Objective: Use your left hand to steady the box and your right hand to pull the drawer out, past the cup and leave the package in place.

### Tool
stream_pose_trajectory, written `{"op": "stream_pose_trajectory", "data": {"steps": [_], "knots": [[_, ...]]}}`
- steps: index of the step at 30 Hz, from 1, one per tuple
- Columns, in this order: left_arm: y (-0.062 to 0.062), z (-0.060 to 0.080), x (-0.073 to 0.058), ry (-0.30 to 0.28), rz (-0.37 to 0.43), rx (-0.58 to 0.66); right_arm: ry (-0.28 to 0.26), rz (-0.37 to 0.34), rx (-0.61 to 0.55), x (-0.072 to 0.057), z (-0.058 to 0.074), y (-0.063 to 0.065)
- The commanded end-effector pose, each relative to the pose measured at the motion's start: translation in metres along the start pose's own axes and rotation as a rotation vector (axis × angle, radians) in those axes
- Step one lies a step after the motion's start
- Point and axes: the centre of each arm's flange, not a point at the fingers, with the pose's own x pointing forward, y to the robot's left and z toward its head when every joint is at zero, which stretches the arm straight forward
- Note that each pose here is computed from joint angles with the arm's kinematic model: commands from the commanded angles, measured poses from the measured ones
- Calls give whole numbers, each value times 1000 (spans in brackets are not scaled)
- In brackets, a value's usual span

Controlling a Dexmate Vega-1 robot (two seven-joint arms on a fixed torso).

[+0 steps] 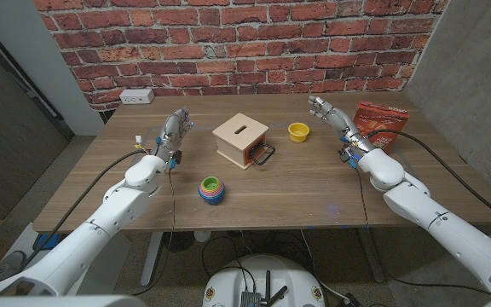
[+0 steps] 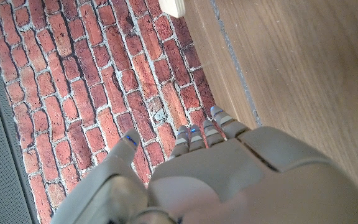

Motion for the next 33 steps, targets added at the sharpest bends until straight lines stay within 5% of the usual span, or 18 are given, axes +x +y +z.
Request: {"op": "stream_pose_trajectory", "data": {"steps": [1, 20, 33], "knots": [[-3, -5, 5, 11, 10, -39, -55, 47, -114, -4, 6, 4], [-13, -6, 13, 16, 18, -40, -98, 178, -435, -18, 8, 9], [-13, -3, 12, 8, 27, -41, -125, 292, -659, -15, 15, 10]]}}
